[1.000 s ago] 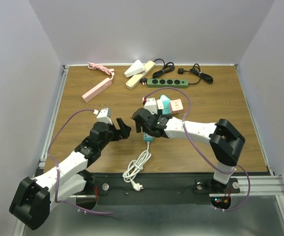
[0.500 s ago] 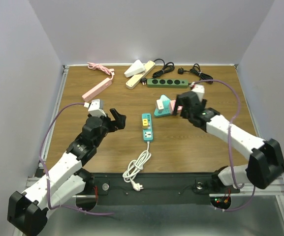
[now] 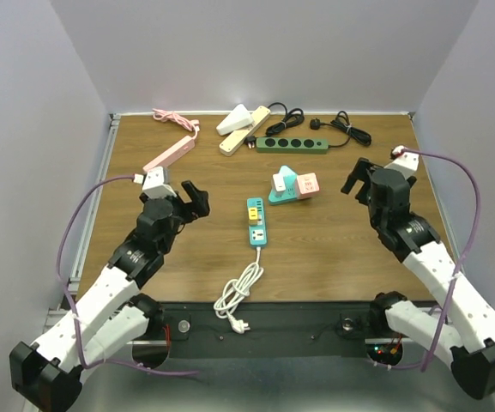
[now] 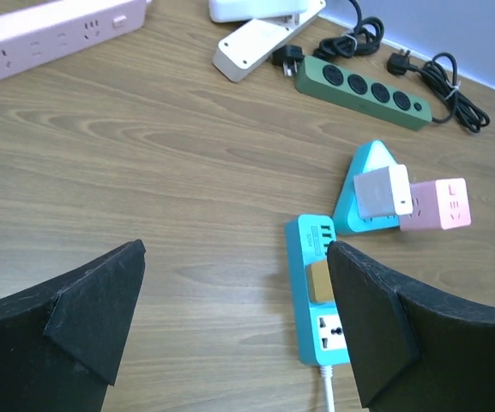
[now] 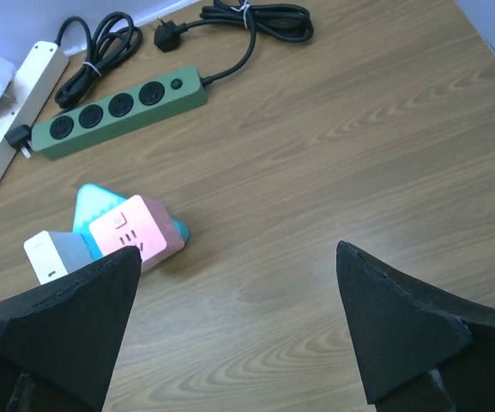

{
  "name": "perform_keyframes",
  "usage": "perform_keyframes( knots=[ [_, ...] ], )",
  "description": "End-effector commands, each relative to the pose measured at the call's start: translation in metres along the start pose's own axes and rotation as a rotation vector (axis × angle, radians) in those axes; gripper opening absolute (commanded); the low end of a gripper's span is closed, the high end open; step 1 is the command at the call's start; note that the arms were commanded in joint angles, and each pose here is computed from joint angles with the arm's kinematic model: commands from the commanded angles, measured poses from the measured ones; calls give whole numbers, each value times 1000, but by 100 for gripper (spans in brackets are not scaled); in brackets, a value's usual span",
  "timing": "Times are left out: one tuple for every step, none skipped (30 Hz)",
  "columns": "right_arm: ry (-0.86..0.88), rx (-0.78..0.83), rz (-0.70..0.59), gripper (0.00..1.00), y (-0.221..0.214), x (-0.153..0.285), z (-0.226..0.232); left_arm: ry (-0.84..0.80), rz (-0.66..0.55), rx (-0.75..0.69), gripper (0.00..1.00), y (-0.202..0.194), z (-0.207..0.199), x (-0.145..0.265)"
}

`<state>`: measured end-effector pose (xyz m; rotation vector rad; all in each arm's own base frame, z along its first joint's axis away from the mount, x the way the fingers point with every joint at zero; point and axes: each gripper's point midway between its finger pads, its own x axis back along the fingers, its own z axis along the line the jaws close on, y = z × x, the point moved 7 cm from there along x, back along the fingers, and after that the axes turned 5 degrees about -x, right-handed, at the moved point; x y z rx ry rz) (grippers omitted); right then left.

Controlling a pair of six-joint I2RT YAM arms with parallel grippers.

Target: Insert the plug

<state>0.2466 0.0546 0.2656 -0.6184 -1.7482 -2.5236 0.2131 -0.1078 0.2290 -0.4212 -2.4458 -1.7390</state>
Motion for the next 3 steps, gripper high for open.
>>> perform_keyframes(
  knots=[
    [-26, 14, -57, 100, 7, 1, -7, 49, -88, -10, 99, 30, -1, 1],
    [-26, 12, -64, 100, 9, 3, -7, 57, -86, -12, 99, 31, -1, 1],
    [-26, 14, -67, 100, 10, 3, -8, 62, -93, -12, 99, 33, -1, 1]
  ],
)
